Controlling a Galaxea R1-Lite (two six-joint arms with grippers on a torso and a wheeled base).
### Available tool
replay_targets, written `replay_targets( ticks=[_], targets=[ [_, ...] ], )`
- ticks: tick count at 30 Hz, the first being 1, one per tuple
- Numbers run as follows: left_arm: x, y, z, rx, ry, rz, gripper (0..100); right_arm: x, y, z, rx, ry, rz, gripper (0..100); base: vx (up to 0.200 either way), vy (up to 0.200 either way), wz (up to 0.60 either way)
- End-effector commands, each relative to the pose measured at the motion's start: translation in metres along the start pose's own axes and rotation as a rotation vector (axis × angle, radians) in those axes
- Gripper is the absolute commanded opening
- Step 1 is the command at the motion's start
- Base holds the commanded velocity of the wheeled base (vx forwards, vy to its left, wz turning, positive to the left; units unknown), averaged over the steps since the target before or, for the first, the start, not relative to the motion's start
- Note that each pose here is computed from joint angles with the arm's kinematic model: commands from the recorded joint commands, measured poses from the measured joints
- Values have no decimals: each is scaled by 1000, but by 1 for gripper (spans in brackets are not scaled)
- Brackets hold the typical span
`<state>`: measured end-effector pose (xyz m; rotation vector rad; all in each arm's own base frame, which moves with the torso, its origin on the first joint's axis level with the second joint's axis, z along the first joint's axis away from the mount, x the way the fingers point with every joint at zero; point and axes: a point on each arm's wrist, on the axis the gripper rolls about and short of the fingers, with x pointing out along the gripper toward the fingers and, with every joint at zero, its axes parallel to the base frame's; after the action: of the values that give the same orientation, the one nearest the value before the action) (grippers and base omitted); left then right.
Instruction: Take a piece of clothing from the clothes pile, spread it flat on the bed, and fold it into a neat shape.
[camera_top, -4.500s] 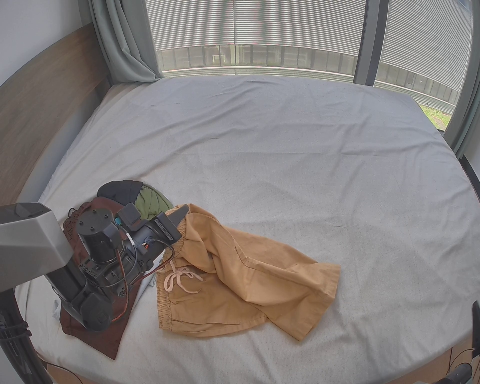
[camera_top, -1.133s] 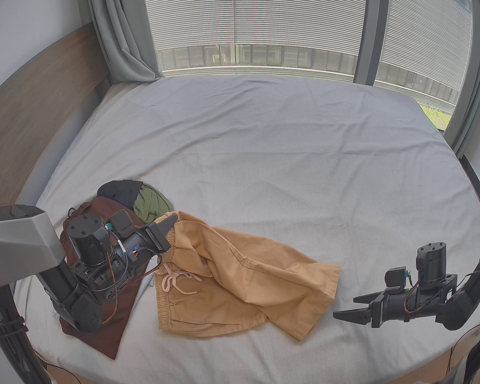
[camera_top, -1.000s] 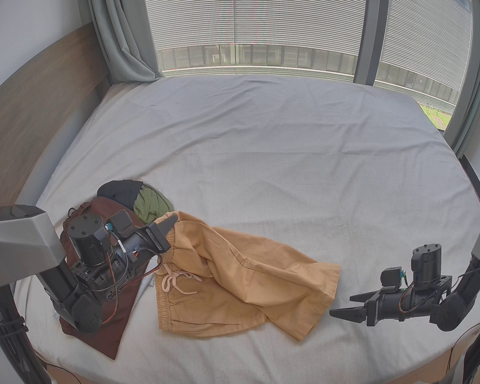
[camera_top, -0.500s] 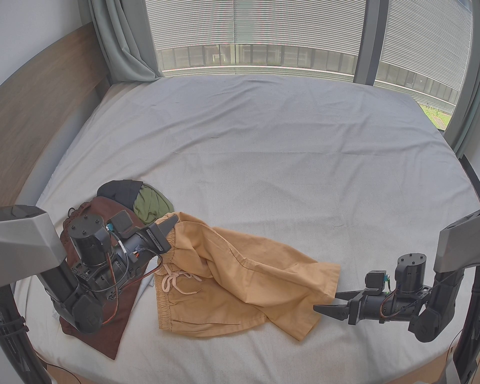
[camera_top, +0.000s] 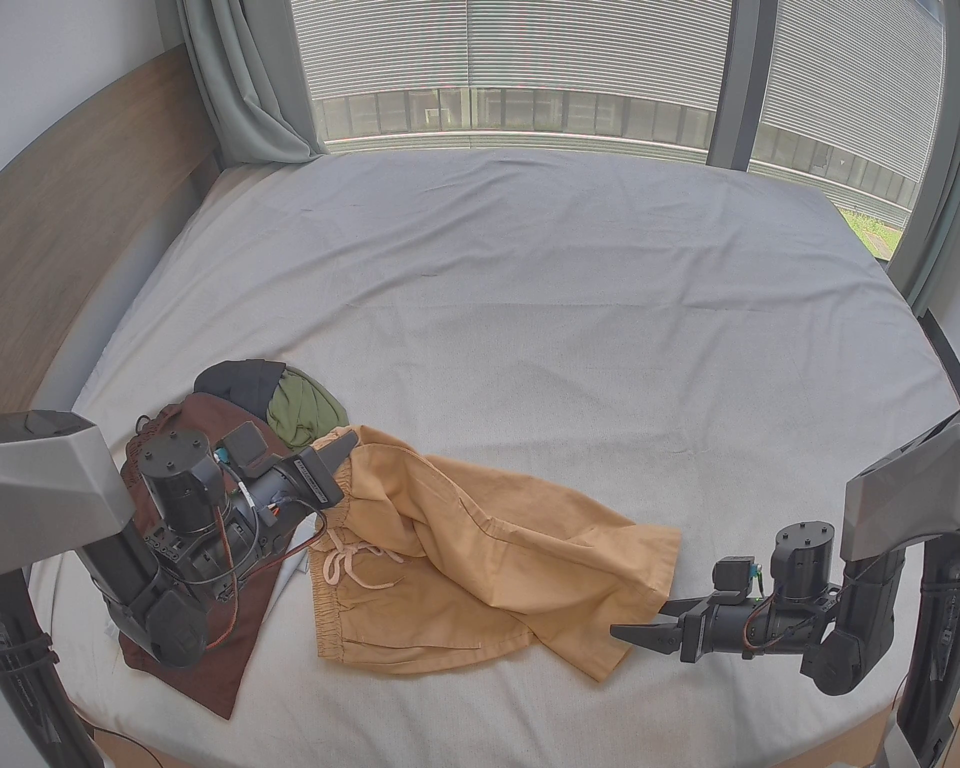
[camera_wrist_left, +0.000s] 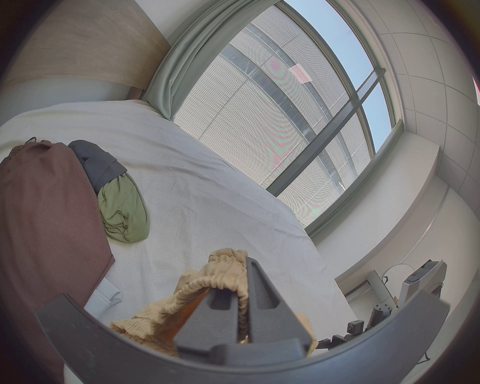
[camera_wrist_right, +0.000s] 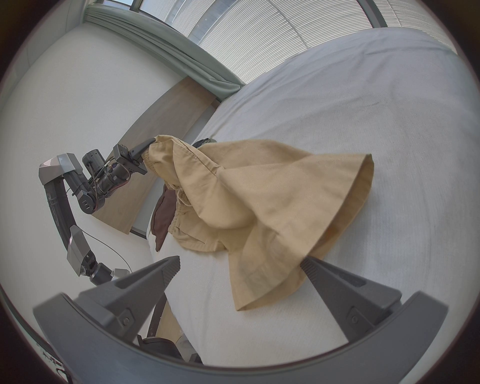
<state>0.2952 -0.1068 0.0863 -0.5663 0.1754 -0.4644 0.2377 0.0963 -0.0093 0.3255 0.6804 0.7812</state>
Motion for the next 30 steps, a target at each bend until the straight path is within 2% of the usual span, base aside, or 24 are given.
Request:
replay_targets(
  ticks=[1,8,9,17,22,23,27,30],
  targets=[
    [1,1,-1,0,0,1,0,1,3,9,-26,-37,13,100,0,0,0],
    [1,2,-2,-1,6,4,0,-1,5,14,-37,-57,19,100,0,0,0],
    [2,2,-2,-1,4,4,0,-2,7,14,-40,-58,21,0,0,0,0],
    [3,3,-4,0,9,7,0,-12,13,29,-66,-127,25,0,0,0,0],
    [4,3,-4,-2,9,7,0,-22,5,47,-81,-209,-2,0,0,0,0],
    [4,3,-3,-2,7,7,0,-27,4,56,-82,-252,-7,0,0,0,0],
    [4,4,-4,-2,8,8,0,-33,5,77,-46,-335,18,0,0,0,0],
    [4,5,-4,-2,8,10,0,-33,10,76,-16,-320,61,0,0,0,0]
  ],
)
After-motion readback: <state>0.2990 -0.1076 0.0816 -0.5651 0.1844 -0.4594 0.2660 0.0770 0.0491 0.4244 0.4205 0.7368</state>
